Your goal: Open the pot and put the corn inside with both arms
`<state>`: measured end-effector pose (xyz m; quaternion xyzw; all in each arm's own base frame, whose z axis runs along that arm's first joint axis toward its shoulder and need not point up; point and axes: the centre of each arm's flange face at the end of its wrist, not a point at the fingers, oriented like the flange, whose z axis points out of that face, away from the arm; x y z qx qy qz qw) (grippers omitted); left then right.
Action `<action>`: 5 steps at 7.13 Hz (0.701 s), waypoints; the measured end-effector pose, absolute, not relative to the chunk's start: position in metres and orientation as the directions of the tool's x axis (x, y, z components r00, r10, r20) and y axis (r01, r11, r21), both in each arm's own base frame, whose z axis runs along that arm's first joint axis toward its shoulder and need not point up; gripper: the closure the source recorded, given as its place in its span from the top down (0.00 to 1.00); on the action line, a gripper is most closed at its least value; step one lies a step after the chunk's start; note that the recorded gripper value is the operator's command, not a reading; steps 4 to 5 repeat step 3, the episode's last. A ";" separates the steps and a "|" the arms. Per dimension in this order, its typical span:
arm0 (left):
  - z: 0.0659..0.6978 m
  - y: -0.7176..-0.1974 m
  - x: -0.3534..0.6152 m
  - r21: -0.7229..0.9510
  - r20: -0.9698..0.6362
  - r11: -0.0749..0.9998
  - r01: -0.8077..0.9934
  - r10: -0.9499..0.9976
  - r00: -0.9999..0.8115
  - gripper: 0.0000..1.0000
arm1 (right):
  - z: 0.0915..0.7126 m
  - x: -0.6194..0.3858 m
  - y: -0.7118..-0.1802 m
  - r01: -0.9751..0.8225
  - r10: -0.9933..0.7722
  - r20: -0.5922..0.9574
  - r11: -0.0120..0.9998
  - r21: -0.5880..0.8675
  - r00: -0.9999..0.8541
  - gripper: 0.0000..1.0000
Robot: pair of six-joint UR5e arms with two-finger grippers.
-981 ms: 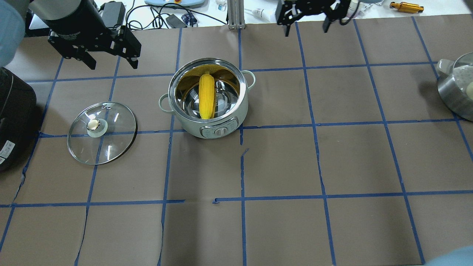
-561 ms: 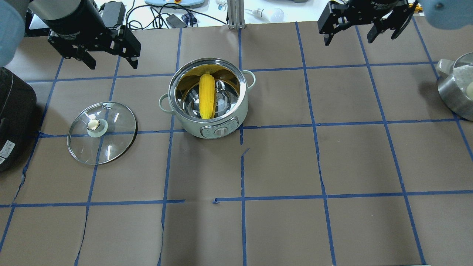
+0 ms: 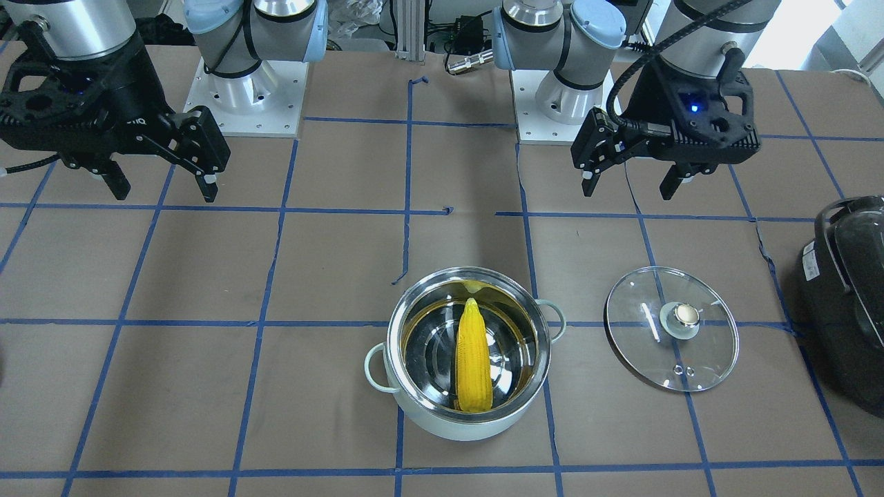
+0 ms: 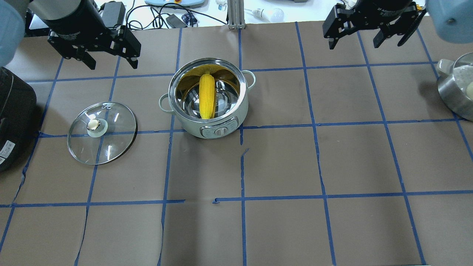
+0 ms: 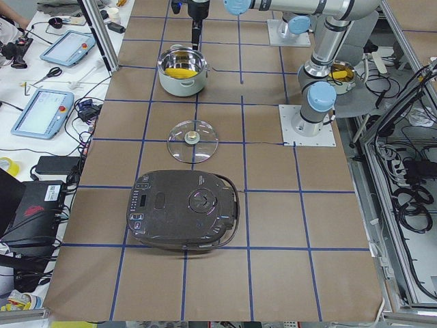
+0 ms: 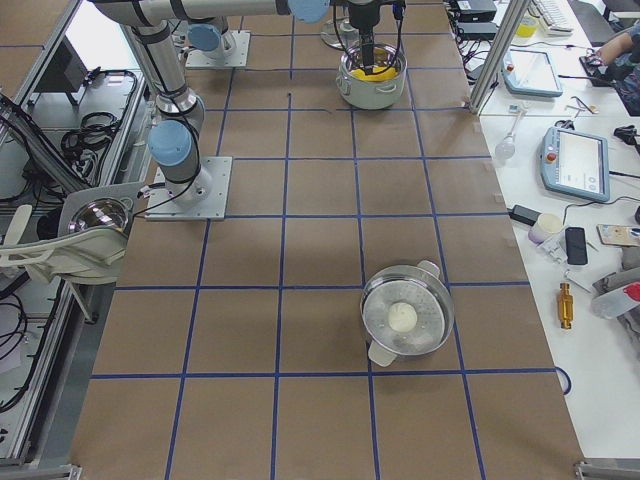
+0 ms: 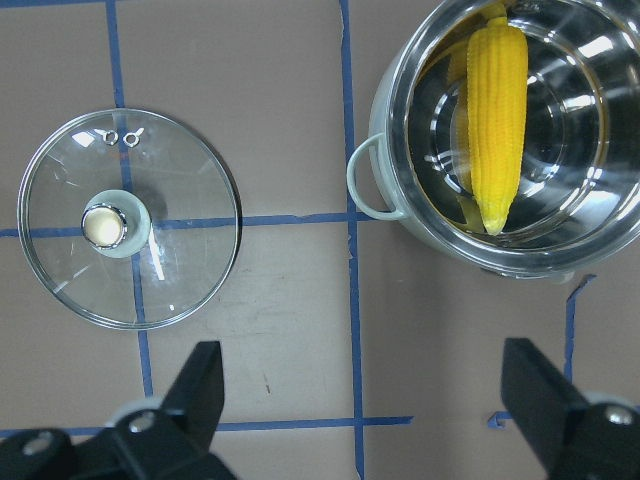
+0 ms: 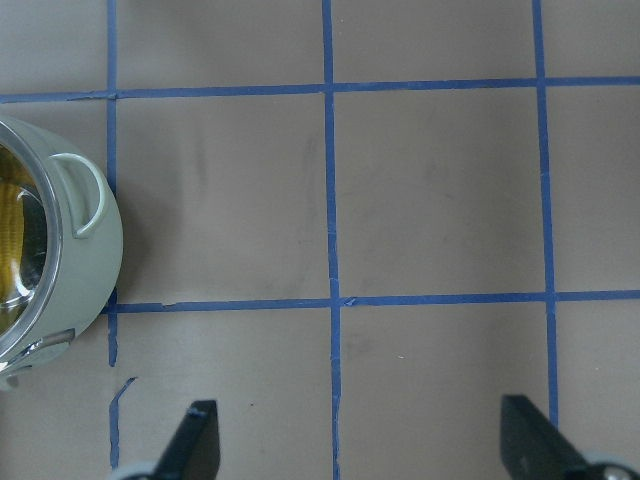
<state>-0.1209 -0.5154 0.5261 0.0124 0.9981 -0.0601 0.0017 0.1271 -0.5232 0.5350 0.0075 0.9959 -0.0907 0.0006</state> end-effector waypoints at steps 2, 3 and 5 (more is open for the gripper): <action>0.526 -0.515 -0.121 -0.120 -0.005 0.992 0.024 0.024 -1.000 1.00 | 0.536 0.128 -0.525 0.015 0.014 -0.007 0.984 -0.179 -1.000 1.00; 0.526 -0.515 -0.121 -0.120 -0.005 0.993 0.024 0.023 -1.000 1.00 | 0.536 0.128 -0.525 0.015 0.014 -0.005 0.984 -0.180 -1.000 1.00; 0.526 -0.515 -0.121 -0.120 -0.005 0.993 0.024 0.023 -1.000 1.00 | 0.536 0.128 -0.525 0.015 0.014 -0.005 0.984 -0.180 -1.000 1.00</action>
